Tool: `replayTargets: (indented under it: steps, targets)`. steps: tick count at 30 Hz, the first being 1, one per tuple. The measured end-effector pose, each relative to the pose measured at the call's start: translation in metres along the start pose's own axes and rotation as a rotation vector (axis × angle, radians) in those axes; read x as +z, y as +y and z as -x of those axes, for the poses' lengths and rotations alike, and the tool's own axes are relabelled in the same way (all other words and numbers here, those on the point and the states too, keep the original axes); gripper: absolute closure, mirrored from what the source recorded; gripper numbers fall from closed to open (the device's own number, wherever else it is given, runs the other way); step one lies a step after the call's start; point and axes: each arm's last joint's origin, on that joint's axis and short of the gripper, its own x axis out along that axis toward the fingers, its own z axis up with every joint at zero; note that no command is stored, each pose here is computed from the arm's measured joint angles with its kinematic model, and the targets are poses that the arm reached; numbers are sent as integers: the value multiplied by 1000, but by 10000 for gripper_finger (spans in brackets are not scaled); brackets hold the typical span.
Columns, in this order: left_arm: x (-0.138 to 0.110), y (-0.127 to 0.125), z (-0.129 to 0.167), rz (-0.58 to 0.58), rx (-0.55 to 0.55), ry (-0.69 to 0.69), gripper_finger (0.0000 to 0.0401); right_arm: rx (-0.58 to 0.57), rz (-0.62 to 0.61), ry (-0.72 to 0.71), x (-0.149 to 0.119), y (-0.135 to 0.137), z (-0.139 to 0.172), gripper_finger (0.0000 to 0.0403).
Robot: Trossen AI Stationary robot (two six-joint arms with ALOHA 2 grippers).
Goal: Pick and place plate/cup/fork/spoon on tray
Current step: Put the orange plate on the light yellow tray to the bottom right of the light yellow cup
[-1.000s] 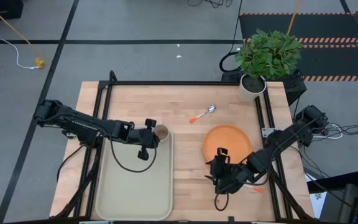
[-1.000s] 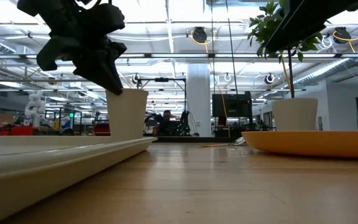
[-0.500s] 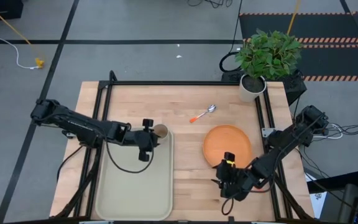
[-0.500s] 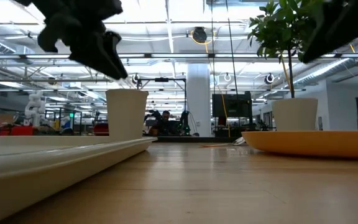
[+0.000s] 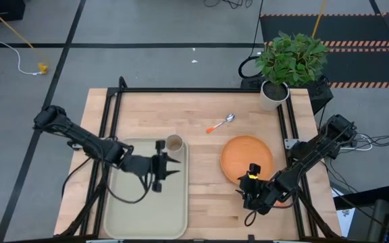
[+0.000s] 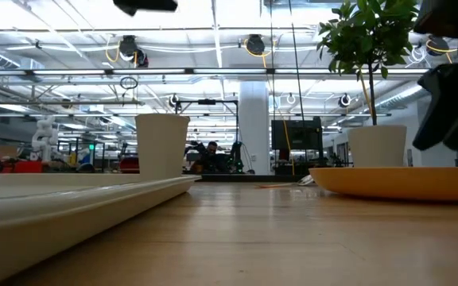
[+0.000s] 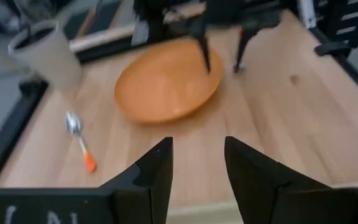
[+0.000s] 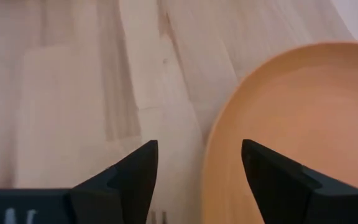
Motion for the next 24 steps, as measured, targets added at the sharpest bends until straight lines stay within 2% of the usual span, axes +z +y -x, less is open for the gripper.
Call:
replayTargets:
  steps: [7,13,24]
  targets:
    - [7,-17,-7,-56,-8,-98,254,-7,-3,4,-12,-8,-9,215]
    - [4,-21,-17,-72,-4,-95,254,-22,-11,9,-16,-14,-14,247]
    - [8,-25,-25,-52,0,-150,254,36,-37,14,-22,-20,-23,365]
